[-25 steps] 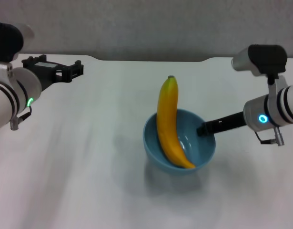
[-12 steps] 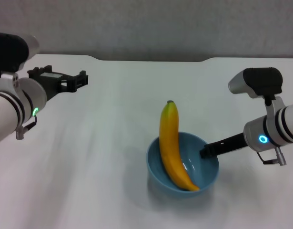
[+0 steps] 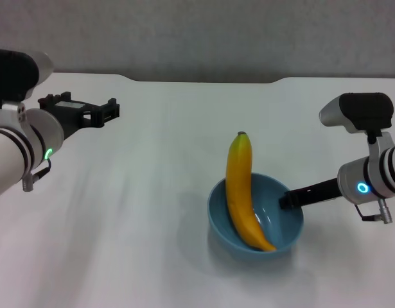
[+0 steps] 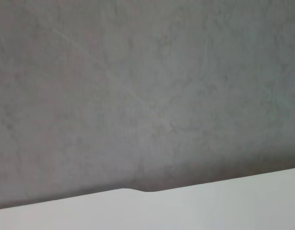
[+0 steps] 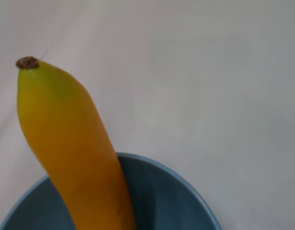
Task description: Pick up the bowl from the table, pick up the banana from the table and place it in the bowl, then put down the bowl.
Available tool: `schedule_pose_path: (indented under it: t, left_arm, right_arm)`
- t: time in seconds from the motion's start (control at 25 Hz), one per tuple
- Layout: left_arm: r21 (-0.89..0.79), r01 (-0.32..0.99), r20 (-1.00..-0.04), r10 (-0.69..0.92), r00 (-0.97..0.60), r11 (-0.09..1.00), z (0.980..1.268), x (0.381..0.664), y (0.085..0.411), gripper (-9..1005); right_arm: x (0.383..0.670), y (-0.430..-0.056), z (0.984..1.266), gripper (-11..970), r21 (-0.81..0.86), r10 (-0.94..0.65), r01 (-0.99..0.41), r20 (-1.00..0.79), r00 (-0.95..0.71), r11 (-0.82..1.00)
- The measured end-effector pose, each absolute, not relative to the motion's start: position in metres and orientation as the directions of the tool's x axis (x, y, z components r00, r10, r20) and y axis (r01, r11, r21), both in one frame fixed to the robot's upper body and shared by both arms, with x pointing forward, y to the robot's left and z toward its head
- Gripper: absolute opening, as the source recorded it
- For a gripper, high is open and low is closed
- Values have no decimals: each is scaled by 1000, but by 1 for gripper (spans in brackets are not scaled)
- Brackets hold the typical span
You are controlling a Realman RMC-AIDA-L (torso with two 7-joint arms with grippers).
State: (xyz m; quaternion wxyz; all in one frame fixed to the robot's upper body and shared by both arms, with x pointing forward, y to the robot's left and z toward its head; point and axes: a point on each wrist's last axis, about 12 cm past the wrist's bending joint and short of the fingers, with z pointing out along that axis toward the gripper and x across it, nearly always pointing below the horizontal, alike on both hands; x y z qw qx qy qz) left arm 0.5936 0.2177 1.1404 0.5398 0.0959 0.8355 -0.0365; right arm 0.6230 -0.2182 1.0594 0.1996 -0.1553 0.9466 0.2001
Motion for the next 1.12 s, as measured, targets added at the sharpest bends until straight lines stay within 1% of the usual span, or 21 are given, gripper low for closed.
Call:
schedule_pose_path:
  t: [0.48,0.72,0.92,1.12]
  left_arm:
    - [42,204,-906,124,-404,978,1138,593,216,910]
    - [42,202,-905,123,-407,978,1137,592,217,910]
    - [41,190,-899,119,-421,981,1133,590,221,910]
    - [24,170,-899,96,-427,985,1129,588,227,910]
  right_arm:
    - [627,-217,1061,114,294,-215,-382,-470,-856,876]
    - [628,-225,1070,153,271,-204,-407,-554,-807,872]
    - [619,-240,1077,386,271,-166,-414,-629,-760,869]
    - [608,-259,1087,581,263,-108,-425,-731,-673,866]
